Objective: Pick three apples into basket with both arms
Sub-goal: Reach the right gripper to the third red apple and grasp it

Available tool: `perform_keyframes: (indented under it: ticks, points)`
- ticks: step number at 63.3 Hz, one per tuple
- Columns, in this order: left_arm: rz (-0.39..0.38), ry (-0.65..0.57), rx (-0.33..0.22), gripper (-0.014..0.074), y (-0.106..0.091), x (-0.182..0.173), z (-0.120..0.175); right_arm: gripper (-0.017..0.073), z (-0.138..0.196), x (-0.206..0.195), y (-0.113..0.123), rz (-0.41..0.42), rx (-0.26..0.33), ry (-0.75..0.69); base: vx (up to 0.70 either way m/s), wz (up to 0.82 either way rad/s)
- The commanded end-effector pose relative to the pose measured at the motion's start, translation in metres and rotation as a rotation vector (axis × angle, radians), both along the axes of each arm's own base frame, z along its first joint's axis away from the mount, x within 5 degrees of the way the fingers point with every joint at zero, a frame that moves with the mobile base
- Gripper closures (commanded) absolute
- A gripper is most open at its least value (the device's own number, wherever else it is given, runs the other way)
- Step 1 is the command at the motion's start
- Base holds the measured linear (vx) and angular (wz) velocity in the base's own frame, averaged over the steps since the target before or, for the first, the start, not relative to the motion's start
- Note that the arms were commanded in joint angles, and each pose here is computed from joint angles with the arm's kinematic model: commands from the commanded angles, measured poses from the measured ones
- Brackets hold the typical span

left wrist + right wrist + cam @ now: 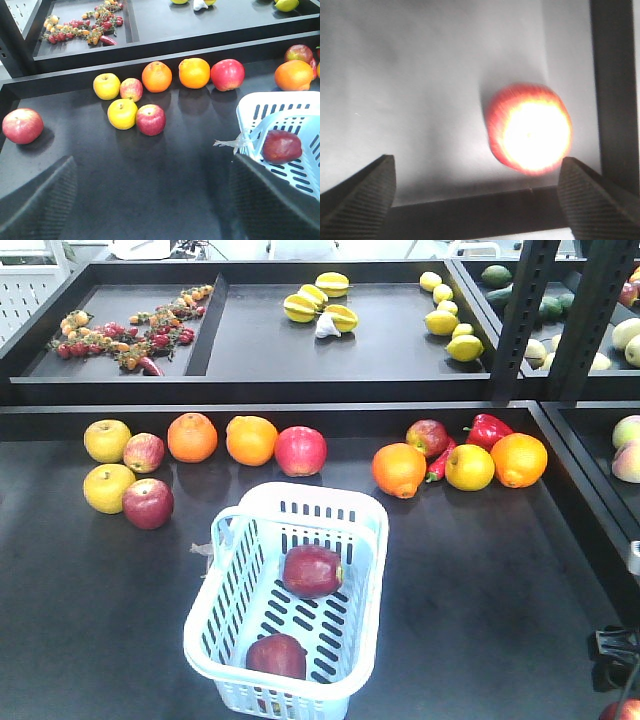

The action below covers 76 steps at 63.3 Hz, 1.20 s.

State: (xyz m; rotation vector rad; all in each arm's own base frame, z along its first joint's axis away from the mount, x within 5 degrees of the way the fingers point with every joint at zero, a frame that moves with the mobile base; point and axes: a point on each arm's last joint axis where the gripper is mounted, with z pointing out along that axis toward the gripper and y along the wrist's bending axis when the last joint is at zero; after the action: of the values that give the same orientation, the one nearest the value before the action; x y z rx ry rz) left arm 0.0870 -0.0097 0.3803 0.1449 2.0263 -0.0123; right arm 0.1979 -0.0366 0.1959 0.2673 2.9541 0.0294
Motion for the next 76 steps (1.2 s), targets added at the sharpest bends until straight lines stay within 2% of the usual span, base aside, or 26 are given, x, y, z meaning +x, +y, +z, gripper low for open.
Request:
perform_keyframes:
  ticks: [1,8,14,76]
  points:
    - [-0.014,-0.080,-0.016,0.0008,-0.001,0.001,0.013,-0.0057,0.011,0.004,-0.009,-0.030,-0.046,-0.091,0.00,0.00]
    - [-0.014,-0.080,-0.016,0.0008,-0.001,0.001,0.013,-0.0054,0.011,0.003,-0.020,-0.094,-0.091,-0.094,0.00,0.00]
    - [-0.014,-0.080,-0.016,0.0008,-0.001,0.001,0.013,-0.0053,0.007,0.001,-0.023,-0.112,-0.111,-0.087,0.00,0.00]
    - [-0.014,-0.080,-0.016,0.0008,-0.001,0.001,0.013,-0.0039,-0.067,0.019,-0.027,-0.099,-0.056,0.118,0.00,0.00]
